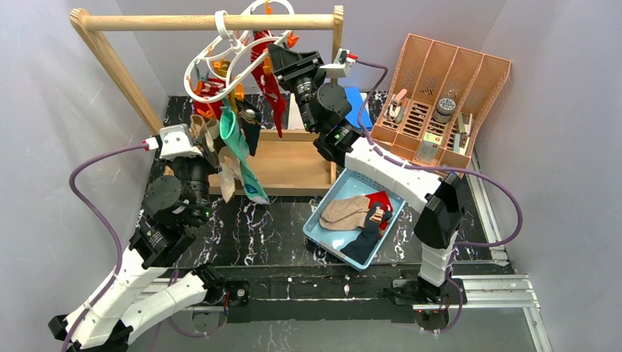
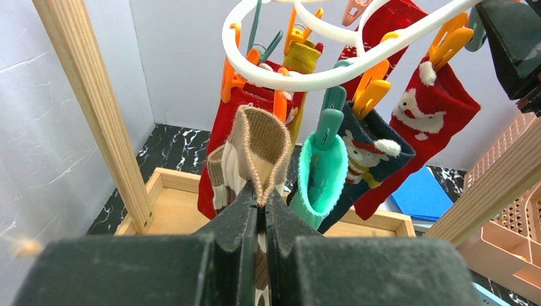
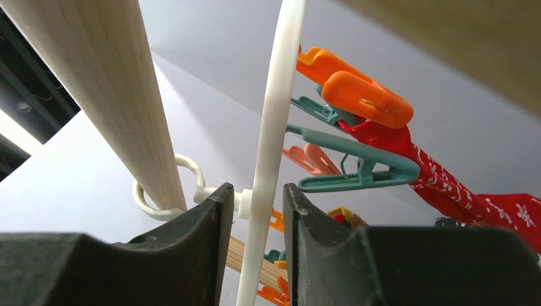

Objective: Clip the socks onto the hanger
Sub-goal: Adjust the hanger on the clothesline, then place the sock in the bin.

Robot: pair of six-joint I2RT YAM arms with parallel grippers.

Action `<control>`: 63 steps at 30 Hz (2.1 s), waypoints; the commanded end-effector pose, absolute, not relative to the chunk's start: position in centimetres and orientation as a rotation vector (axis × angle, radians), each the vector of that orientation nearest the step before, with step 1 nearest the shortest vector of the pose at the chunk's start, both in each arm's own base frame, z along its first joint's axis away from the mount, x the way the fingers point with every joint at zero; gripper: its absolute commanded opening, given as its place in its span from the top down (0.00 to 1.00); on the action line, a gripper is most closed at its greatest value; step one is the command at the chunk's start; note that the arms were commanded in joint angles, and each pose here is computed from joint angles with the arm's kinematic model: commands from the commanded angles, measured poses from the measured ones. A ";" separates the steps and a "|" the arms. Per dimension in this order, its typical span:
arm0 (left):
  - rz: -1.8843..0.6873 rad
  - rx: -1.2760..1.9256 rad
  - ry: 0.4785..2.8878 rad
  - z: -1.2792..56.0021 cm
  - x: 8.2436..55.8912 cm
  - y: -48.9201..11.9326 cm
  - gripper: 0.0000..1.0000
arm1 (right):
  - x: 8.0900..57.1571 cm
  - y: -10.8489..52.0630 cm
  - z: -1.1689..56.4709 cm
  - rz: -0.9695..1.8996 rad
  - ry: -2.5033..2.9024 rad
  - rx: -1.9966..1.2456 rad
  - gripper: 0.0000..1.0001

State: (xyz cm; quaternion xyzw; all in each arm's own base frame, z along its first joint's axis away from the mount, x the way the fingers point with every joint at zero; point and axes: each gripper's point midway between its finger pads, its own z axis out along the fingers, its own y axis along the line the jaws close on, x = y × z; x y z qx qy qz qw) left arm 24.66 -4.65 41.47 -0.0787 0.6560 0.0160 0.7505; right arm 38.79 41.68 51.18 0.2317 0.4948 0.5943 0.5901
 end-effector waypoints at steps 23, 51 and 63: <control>0.028 -0.238 1.423 42.4 23.3 -2.9 1.00 | 33.6 44.0 51.0 1.535 1.160 0.505 0.99; 0.028 -0.233 1.407 43.1 21.2 -0.8 1.00 | 26.4 45.7 50.7 1.456 1.247 0.325 0.44; 0.002 -0.221 1.417 42.7 22.2 -2.1 1.00 | 28.9 38.8 55.2 1.364 1.234 0.420 0.32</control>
